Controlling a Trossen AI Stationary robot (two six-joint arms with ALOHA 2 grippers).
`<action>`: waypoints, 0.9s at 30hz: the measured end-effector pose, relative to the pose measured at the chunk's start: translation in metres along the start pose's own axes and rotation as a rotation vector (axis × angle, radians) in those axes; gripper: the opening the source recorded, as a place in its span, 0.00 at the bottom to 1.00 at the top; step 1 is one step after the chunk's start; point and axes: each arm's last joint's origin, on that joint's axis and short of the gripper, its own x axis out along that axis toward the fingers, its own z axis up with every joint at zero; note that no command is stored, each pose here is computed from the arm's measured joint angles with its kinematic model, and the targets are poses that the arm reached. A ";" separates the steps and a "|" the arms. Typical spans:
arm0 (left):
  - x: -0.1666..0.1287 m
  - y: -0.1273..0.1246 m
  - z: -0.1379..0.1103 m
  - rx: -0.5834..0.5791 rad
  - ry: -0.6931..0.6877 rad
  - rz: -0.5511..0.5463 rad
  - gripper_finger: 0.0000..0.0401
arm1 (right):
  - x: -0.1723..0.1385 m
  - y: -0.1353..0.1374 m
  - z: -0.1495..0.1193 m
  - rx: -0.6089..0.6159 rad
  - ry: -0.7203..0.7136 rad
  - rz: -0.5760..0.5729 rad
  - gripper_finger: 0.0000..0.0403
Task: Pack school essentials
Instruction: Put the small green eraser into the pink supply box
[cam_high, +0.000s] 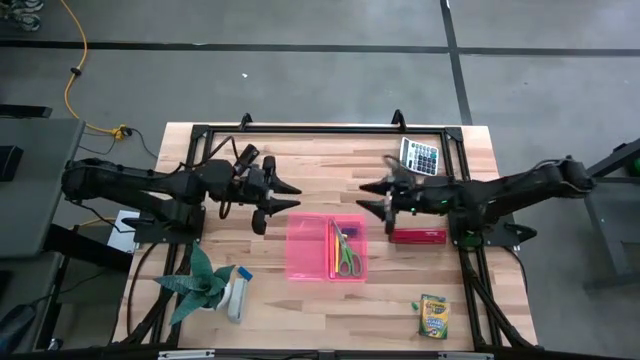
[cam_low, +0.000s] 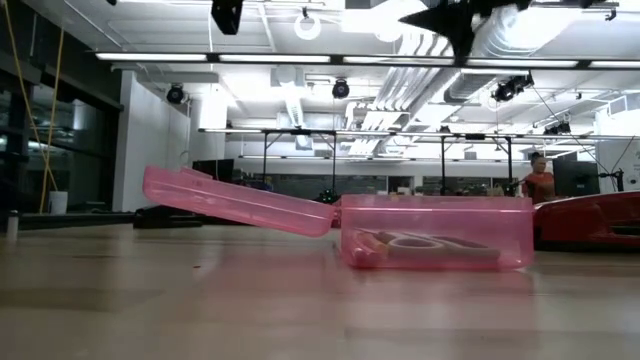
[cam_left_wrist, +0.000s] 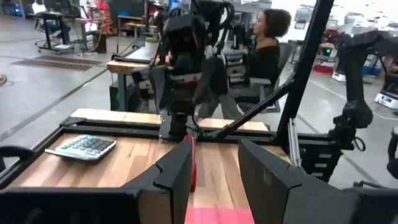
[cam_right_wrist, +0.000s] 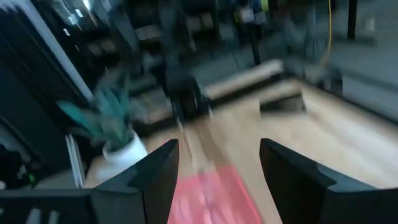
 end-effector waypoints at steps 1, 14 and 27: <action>0.000 0.000 0.002 -0.010 -0.006 0.001 0.29 | -0.004 0.001 0.005 -0.017 -0.035 0.010 0.54; -0.032 0.004 -0.007 -0.124 -0.096 0.146 0.29 | -0.021 0.001 0.016 -0.148 -0.073 0.011 0.54; -0.045 0.004 -0.015 -0.123 -0.170 0.121 0.29 | -0.021 0.002 0.016 -0.149 -0.065 0.041 0.54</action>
